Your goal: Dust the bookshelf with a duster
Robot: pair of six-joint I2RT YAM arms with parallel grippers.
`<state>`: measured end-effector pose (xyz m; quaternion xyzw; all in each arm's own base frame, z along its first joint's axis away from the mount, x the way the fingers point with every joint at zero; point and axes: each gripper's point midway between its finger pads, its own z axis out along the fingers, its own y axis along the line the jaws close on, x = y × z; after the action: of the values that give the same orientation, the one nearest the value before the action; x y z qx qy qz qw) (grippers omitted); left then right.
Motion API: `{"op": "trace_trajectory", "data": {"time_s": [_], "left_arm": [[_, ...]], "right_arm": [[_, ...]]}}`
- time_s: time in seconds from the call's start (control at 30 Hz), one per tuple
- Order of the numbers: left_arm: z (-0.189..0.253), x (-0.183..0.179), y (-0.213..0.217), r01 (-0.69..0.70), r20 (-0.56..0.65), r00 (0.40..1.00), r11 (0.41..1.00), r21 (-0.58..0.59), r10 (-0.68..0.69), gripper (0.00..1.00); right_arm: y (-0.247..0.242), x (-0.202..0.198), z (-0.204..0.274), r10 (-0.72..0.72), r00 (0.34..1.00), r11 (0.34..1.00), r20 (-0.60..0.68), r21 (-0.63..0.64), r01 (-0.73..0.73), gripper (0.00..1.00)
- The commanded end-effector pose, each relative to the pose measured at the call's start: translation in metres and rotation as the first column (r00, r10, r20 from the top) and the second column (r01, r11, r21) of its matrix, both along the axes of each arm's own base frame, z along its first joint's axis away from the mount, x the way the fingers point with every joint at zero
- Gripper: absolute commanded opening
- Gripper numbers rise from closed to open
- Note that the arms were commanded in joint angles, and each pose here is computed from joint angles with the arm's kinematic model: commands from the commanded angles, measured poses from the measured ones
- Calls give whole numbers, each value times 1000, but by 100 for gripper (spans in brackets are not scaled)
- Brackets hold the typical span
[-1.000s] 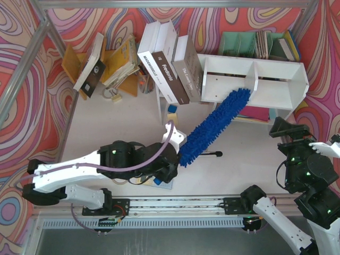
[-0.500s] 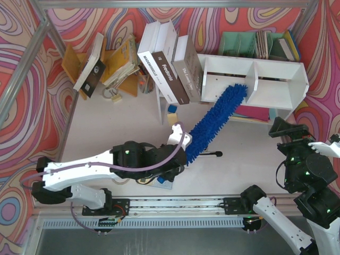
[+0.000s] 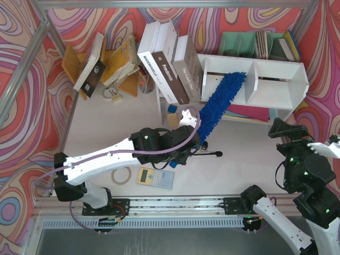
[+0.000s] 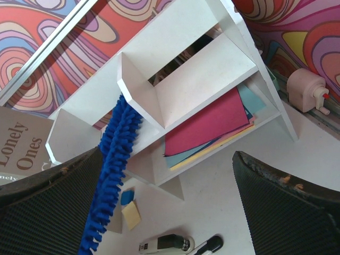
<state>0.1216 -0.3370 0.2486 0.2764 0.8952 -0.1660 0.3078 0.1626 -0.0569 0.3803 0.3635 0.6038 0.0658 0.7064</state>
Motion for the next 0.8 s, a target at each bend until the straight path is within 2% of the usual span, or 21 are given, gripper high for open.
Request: {"op": "trace_trajectory", "data": {"time_s": [0.0, 0.33, 0.57, 0.77], "left_arm": [[6, 23, -6, -34, 42, 999, 999, -4, 34, 0], [12, 39, 14, -123, 103, 988, 991, 56, 117, 0], [17, 22, -17, 28, 34, 999, 999, -28, -27, 0], [17, 8, -29, 100, 21, 995, 995, -5, -99, 0]], "right_arm": [[-5, -4, -5, -24, 1000, 1000, -9, 4, 24, 97], [-5, -3, -10, -27, 1000, 1000, -15, 2, 27, 97], [-3, 0, -11, -24, 1000, 1000, -18, 2, 24, 97], [-5, -2, -10, -31, 999, 1000, -19, -2, 31, 98]]}}
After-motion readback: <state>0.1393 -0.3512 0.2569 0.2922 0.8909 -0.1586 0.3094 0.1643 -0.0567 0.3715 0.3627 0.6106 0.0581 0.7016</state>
